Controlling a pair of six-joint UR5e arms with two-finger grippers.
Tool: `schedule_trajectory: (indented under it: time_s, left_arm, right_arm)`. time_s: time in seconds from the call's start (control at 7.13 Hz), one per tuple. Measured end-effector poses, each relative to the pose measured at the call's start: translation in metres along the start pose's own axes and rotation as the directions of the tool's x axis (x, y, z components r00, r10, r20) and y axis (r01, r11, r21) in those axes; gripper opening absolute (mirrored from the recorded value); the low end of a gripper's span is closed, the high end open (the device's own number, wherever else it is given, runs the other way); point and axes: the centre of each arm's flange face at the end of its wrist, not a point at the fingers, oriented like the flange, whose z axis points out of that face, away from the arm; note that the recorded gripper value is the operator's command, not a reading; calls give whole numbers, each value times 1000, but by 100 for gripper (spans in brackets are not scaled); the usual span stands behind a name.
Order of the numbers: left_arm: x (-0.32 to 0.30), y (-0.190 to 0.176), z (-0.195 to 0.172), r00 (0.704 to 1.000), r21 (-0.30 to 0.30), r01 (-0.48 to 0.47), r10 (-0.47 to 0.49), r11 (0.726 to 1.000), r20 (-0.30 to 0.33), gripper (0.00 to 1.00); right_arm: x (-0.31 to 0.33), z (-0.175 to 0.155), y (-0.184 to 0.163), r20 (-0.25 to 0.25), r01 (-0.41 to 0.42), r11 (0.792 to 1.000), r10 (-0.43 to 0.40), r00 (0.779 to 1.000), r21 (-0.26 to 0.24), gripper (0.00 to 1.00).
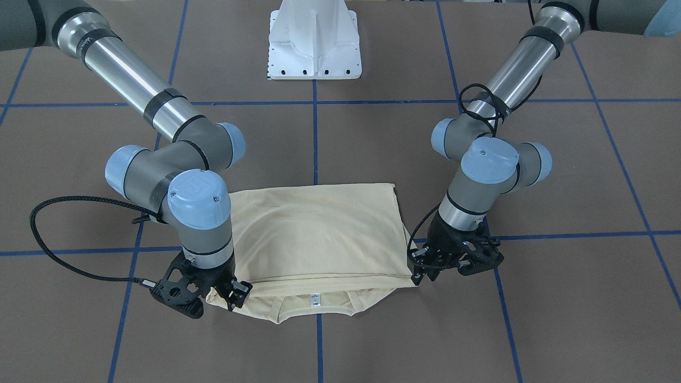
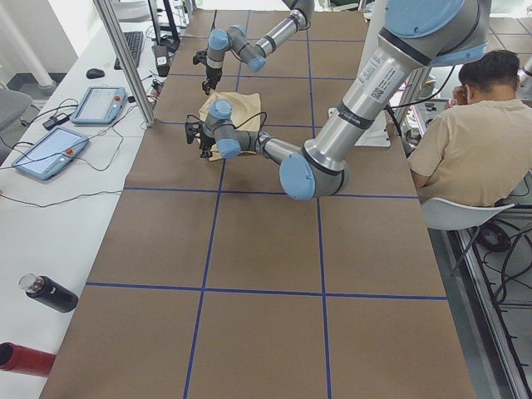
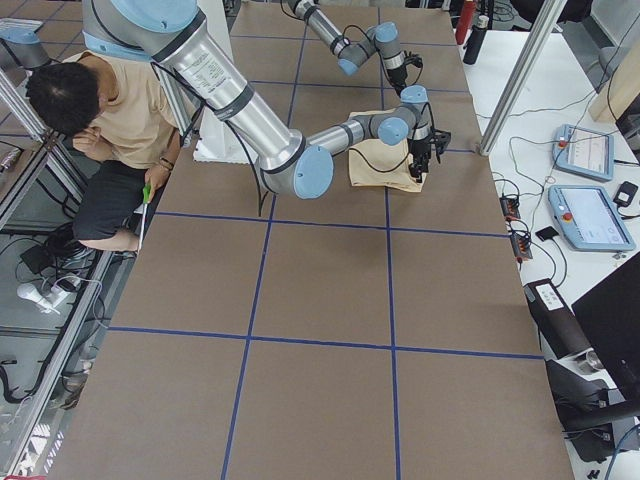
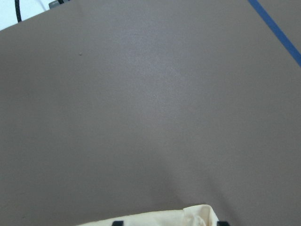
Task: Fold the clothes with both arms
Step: 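Open both grippers and draw them back from the folded shirt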
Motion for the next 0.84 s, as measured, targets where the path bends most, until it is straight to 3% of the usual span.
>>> schedule_trajectory:
  time_s: [0.14, 0.42, 0.7, 0.84]
  left_arm:
    - [-4, 1, -16, 1000, 7, -1, 1, 1000, -30, 49]
    - [-24, 5, -46, 998, 20, -7, 8, 1000, -66, 49]
    - [-28, 5, -56, 997, 27, -9, 11, 1000, -75, 49]
    - [-30, 5, -58, 997, 30, -8, 10, 1000, -75, 49]
  right_arm:
    - [13, -15, 5, 38, -29, 1000, 29, 999, -3, 100]
    - [71, -40, 66, 118, -107, 993, 111, 987, -43, 100]
    - [120, -48, 135, 137, -184, 981, 191, 972, -64, 99]
    - [137, -44, 157, 130, -239, 968, 247, 960, -77, 92]
